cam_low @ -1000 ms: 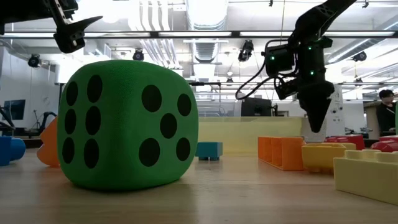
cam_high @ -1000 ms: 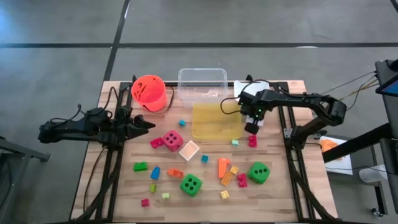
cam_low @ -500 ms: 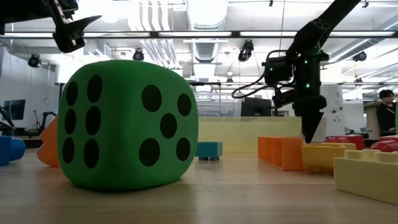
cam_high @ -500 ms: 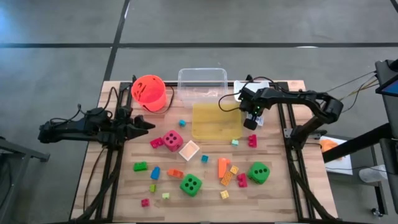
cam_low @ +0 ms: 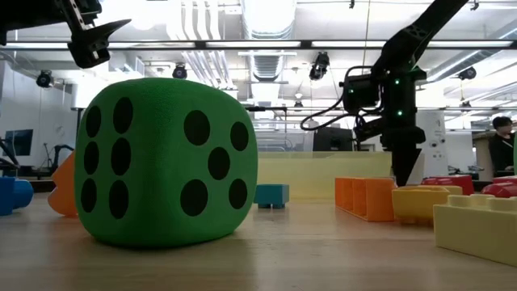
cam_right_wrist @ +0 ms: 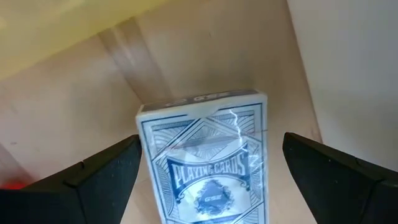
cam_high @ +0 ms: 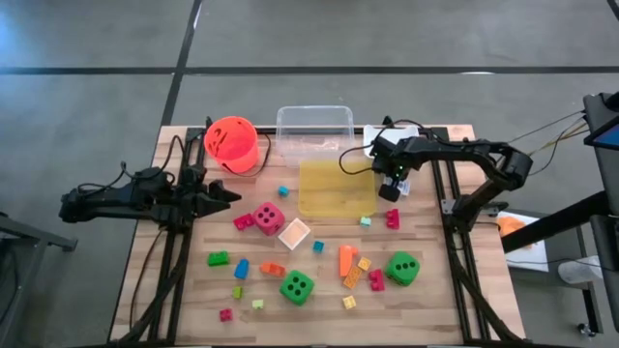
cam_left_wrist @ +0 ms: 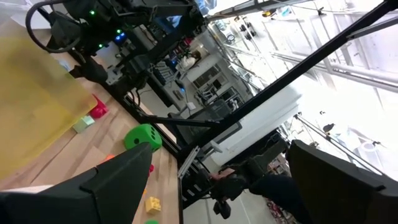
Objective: Pick & Place Toys
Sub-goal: Put the blue game card into the white bin
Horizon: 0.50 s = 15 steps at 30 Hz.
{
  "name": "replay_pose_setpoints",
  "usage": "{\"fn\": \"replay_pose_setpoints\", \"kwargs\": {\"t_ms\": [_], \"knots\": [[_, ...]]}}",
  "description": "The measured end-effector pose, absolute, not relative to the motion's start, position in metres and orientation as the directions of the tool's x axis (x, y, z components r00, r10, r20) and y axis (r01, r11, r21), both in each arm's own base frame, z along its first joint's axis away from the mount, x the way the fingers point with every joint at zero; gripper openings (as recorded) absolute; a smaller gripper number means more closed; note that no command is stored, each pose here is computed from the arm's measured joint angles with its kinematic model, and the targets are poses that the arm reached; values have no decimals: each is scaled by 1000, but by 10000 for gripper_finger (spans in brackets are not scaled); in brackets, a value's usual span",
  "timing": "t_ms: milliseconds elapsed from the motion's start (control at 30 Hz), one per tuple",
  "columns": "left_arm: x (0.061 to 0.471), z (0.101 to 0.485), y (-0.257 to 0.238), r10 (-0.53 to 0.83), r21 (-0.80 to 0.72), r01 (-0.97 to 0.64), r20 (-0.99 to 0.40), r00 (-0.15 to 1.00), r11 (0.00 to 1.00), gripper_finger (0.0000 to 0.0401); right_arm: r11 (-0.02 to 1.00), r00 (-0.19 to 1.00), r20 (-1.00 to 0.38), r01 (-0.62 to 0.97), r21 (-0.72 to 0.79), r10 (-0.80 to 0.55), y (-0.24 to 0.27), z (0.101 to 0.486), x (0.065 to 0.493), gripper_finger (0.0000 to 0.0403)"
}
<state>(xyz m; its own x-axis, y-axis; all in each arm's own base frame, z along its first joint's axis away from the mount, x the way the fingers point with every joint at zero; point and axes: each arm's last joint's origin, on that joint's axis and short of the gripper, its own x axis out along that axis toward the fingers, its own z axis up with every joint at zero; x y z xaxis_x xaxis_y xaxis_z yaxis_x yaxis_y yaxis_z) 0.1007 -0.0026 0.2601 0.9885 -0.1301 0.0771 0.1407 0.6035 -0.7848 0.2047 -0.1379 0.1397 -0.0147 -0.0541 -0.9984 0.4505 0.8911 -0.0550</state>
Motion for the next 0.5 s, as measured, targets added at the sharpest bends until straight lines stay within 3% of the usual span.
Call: {"fn": "replay_pose_setpoints", "kwargs": {"t_ms": [300, 500], "knots": [[101, 260, -3, -134, -790, 142, 76, 988, 596, 370, 892, -8, -994, 443, 90, 105, -121, 135, 206, 384], [102, 261, -3, -134, -797, 145, 81, 988, 586, 370, 888, -14, -998, 457, 52, 65, -121, 140, 207, 384]]}}
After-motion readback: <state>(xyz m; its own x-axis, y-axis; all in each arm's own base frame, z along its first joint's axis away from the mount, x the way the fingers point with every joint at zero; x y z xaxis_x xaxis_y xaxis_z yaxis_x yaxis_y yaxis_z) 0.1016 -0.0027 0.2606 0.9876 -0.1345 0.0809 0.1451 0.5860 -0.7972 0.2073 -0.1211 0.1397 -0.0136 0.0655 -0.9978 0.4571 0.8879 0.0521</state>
